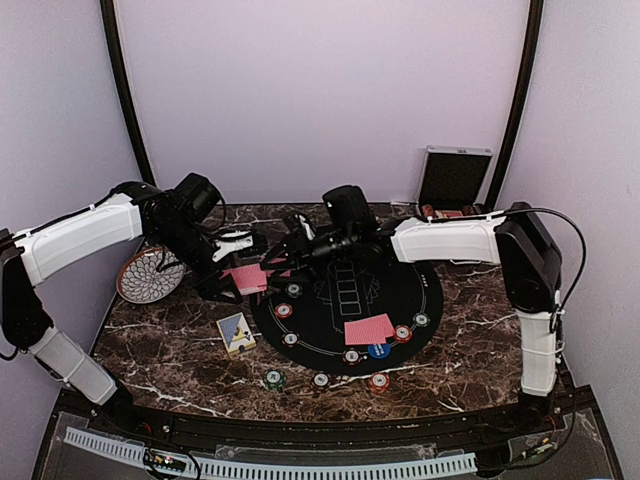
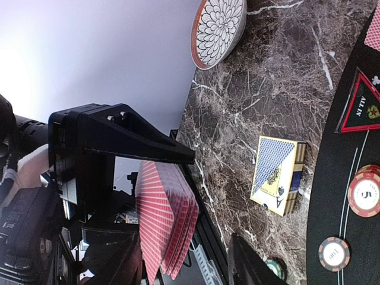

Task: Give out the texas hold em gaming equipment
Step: Pick up the poker card from the face-down deck piles.

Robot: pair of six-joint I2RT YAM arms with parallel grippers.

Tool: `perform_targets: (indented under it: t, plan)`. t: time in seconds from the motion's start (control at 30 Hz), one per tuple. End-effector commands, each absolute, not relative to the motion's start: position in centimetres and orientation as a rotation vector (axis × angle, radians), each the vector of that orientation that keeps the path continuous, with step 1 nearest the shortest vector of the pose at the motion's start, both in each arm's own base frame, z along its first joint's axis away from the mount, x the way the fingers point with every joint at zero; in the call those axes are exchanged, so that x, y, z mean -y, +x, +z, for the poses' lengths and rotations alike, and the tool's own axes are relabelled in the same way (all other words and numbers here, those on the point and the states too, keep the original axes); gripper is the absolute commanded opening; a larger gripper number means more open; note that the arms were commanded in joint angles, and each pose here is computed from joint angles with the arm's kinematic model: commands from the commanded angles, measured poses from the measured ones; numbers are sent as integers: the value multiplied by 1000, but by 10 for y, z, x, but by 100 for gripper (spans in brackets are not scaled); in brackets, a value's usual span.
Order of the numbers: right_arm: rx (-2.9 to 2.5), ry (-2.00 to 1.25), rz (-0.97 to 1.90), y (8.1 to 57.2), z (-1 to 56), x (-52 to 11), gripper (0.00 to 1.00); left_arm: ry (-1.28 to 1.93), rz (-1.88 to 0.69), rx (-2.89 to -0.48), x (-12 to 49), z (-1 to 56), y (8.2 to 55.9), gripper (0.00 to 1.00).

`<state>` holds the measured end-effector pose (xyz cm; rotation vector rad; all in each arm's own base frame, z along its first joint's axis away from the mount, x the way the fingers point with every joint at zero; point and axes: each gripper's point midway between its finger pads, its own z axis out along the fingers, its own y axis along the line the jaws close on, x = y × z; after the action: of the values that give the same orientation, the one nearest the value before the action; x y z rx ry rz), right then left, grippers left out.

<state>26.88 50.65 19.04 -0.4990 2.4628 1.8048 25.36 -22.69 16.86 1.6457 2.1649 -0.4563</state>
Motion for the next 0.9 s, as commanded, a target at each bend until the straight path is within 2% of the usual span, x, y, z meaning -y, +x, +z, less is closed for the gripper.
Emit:
perform_targets:
  t: [0.0, 0.27, 0.87]
  plan:
    - [-2379, -522, 1847, 267, 219, -501, 45, 1633, -473, -2111, 228, 184, 250, 0]
    - [-2372, -527, 1927, 259, 222, -503, 33, 1632, -470, -2110, 228, 183, 251, 0]
    - [-2371, -551, 2019, 244, 220, -513, 25, 1630, -472, -2110, 229, 184, 252, 0]
